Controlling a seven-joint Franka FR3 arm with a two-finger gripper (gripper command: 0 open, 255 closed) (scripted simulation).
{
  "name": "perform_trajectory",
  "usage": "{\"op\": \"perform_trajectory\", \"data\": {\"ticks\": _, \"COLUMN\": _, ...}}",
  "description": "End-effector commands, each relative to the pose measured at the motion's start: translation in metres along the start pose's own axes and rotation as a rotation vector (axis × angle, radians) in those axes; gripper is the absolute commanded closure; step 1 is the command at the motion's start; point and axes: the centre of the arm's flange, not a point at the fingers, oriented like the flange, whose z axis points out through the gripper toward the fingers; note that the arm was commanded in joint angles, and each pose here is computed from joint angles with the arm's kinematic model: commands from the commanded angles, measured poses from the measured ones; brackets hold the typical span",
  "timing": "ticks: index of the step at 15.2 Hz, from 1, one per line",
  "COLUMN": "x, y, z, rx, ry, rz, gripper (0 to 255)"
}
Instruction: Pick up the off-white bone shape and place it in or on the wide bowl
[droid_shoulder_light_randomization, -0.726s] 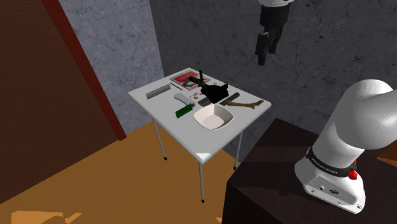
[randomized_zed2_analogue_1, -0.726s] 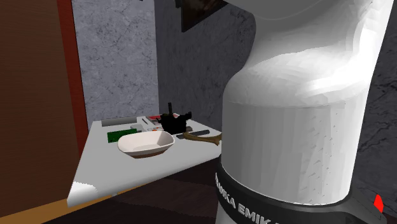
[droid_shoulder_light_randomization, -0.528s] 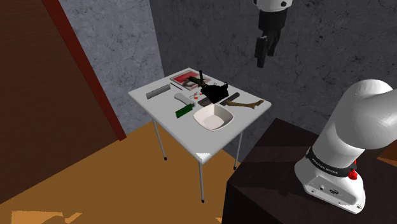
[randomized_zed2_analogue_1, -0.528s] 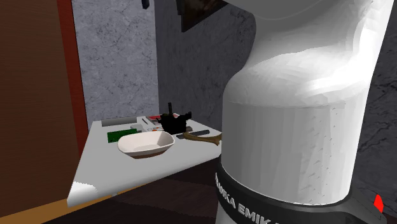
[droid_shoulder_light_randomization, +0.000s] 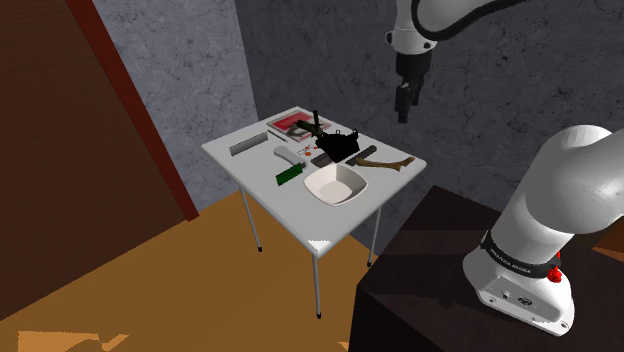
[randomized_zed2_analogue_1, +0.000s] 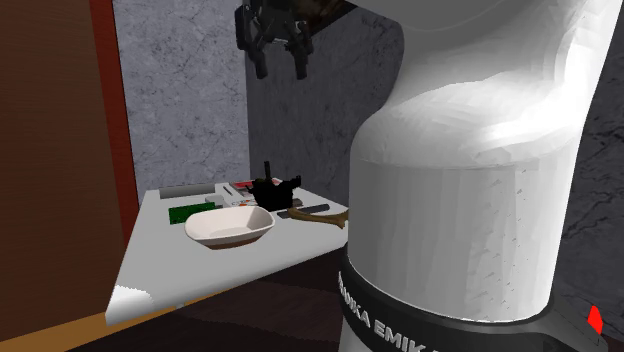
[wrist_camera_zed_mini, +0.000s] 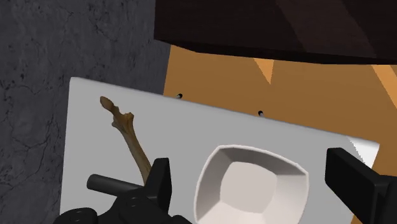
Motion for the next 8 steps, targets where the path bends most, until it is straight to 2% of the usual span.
{"op": "perform_trajectory", "data": {"ticks": 1, "x": 0.01, "y": 0.01, "z": 0.023, "rx": -0.003, "ry": -0.007, "rz": -0.026, "gripper": 0}}
{"op": "perform_trajectory", "data": {"ticks": 8, "x": 0.045, "y": 0.054, "z": 0.098, "rx": -0.012, "ry": -0.038, "rz": -0.11, "gripper": 0}}
